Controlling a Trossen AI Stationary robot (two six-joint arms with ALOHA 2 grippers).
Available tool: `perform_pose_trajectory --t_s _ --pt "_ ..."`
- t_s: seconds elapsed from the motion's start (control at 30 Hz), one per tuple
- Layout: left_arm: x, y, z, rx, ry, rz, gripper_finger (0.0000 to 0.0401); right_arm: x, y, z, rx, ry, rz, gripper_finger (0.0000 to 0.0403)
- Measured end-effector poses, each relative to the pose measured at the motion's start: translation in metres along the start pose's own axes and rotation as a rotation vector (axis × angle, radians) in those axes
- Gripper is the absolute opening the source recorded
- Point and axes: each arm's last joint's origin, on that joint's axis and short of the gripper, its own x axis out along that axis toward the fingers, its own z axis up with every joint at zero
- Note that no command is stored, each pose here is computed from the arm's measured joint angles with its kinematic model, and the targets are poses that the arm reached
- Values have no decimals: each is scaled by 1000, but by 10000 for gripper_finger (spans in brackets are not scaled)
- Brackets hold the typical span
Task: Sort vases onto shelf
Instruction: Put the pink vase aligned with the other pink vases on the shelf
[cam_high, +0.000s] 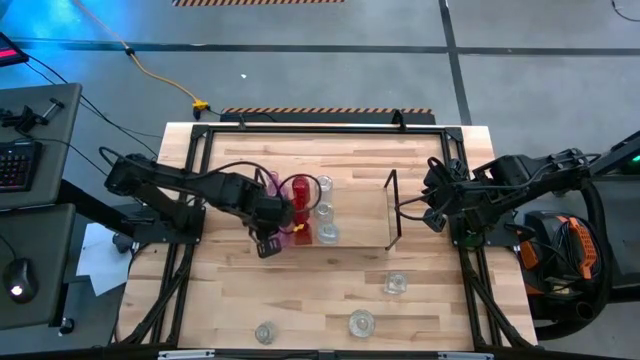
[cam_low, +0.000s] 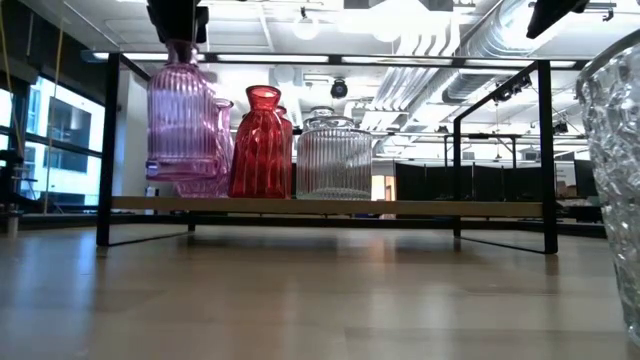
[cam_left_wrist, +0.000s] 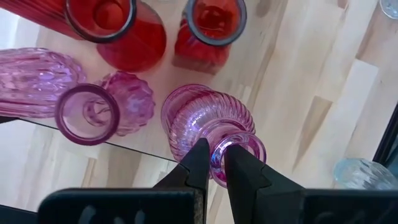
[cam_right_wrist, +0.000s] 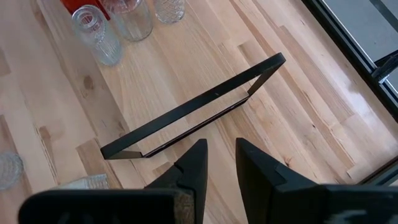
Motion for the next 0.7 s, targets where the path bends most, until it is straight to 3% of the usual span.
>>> perform_pose_trajectory --t_s 0.7 --pt "14 5 -5 -23 61 -19 21 0 0 0 -1 0 0 64"
